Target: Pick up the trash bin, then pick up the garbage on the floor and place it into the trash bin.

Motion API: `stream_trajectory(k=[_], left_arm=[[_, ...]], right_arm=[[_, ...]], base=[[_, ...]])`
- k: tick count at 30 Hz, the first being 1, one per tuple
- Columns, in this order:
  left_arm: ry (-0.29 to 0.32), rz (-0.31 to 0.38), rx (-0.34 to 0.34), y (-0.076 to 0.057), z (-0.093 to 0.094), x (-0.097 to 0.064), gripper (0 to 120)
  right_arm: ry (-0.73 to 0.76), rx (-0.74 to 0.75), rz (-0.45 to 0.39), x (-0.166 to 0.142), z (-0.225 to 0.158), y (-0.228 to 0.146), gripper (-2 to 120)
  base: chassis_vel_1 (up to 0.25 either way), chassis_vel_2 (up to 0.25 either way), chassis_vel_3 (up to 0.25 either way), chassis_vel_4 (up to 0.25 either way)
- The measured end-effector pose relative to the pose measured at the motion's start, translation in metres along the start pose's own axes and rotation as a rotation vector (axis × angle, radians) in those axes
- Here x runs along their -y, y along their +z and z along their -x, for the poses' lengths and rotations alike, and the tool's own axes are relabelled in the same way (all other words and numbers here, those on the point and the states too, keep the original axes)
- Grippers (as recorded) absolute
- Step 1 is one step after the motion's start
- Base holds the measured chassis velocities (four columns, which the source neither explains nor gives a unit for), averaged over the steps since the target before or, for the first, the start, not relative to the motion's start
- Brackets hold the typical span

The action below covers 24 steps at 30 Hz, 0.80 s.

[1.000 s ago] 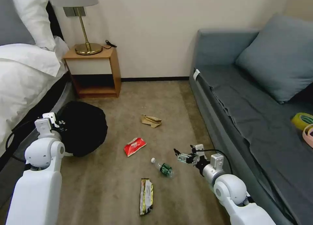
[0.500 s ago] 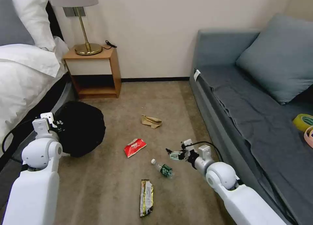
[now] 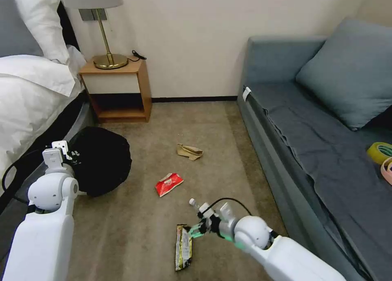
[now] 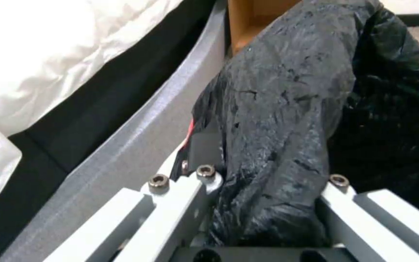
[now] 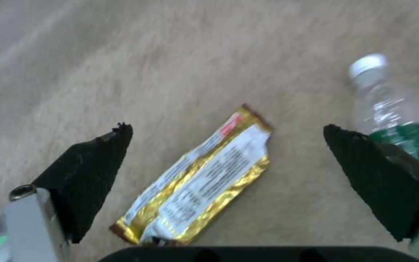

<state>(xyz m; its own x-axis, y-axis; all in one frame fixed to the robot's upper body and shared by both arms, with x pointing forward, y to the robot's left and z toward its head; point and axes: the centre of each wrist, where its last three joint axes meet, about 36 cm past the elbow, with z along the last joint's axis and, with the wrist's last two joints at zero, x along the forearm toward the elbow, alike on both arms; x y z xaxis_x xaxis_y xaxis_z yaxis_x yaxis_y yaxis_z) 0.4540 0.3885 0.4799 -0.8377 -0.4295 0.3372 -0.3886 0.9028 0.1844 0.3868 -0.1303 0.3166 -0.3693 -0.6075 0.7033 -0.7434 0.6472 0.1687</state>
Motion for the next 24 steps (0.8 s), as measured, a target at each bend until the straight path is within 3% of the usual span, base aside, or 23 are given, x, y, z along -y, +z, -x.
stream_trajectory(k=[14,24], left_arm=[[0.013,0.02,0.002,0.003,0.001,0.004,5],[0.02,0.021,0.0,0.007,0.002,0.005,5]], right_arm=[[-0.045,-0.097,-0.092,-0.013,0.059,-0.006,100],[-0.039,-0.147,-0.163,-0.02,0.078,0.0,100]], base=[[0.0,0.0,0.0,0.0],[0.0,0.0,0.0,0.0]])
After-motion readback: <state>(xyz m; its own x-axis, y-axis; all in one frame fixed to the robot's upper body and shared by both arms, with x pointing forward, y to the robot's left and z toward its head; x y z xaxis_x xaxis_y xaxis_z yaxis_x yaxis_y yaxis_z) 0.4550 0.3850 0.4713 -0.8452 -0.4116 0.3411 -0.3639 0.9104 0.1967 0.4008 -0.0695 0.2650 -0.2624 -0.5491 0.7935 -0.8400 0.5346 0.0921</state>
